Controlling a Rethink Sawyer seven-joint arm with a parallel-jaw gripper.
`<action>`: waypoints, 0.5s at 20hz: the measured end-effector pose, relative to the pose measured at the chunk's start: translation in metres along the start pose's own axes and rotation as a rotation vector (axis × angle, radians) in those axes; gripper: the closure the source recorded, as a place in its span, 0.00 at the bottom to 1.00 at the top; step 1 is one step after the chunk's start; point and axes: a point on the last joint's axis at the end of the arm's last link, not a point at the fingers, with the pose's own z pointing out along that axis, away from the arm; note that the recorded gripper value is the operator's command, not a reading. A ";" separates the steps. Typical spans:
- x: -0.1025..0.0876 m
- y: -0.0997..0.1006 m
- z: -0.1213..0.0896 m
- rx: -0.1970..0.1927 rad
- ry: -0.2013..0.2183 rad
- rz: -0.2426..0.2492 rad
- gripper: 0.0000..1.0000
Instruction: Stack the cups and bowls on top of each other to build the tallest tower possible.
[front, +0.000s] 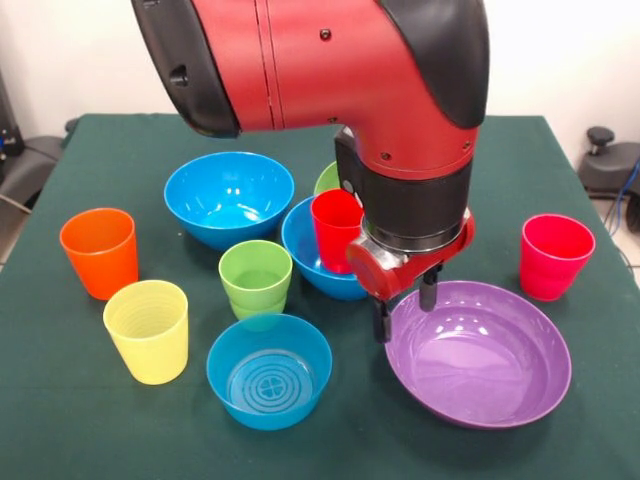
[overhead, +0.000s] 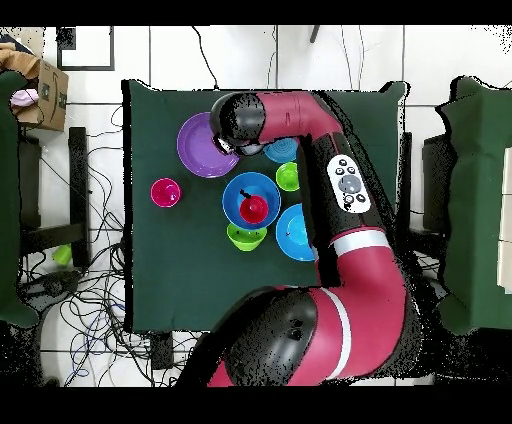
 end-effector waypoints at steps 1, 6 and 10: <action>0.000 0.000 0.000 0.001 -0.001 0.001 0.00; 0.000 0.000 0.002 -0.001 -0.001 0.001 0.00; -0.001 0.000 0.004 -0.001 -0.011 0.006 0.00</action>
